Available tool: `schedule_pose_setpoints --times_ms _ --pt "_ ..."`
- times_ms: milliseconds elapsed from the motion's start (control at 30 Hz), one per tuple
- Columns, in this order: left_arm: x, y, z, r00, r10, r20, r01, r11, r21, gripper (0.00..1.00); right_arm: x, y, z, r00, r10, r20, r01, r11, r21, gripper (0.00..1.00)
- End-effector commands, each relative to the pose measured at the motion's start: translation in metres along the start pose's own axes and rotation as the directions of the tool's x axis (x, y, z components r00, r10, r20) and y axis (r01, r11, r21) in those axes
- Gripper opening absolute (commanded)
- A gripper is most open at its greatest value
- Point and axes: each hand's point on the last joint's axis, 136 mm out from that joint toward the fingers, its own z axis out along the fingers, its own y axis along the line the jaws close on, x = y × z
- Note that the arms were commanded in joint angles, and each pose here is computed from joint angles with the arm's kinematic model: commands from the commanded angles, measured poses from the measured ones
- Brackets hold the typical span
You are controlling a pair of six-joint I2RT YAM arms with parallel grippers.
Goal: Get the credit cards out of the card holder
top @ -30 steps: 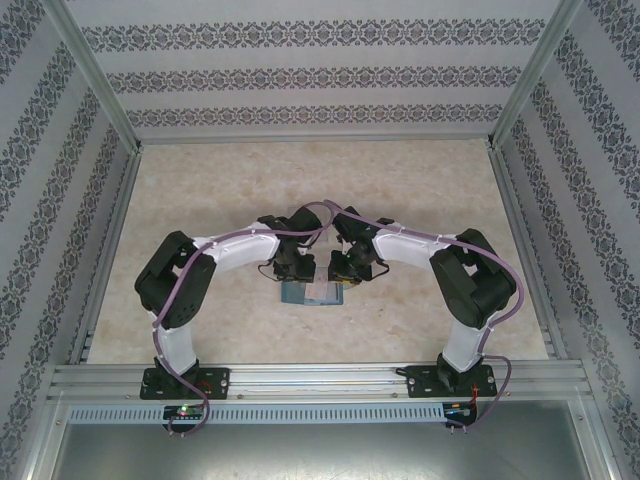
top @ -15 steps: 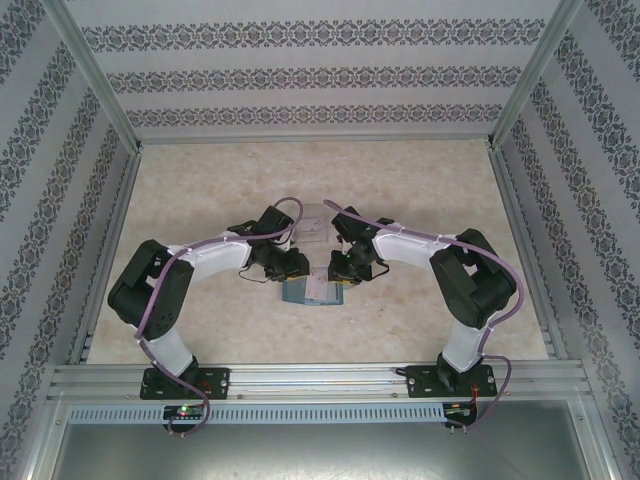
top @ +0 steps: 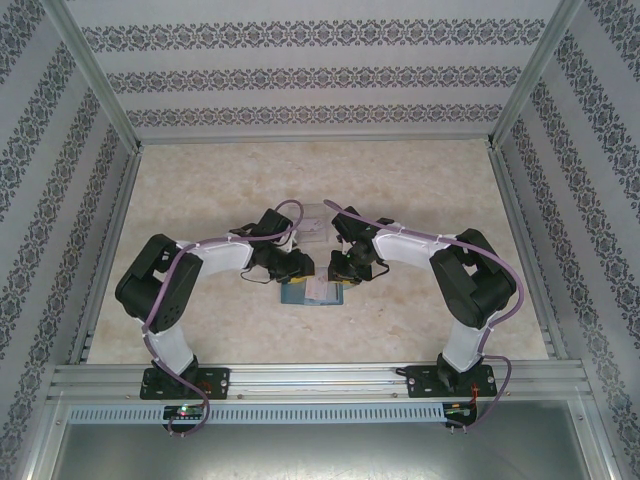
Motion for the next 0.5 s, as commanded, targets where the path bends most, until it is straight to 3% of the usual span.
schedule_pose_setpoints --times_ms 0,467 --pt "0.001 0.008 -0.001 1.000 0.017 -0.014 -0.017 1.000 -0.026 0.35 0.012 -0.021 0.011 0.999 0.017 -0.046 -0.014 0.997 0.080 0.27" --pt "0.014 -0.014 0.006 0.996 0.042 -0.079 -0.029 0.987 0.156 0.36 0.013 -0.021 0.013 0.998 0.021 -0.052 -0.017 0.997 0.077 0.27"
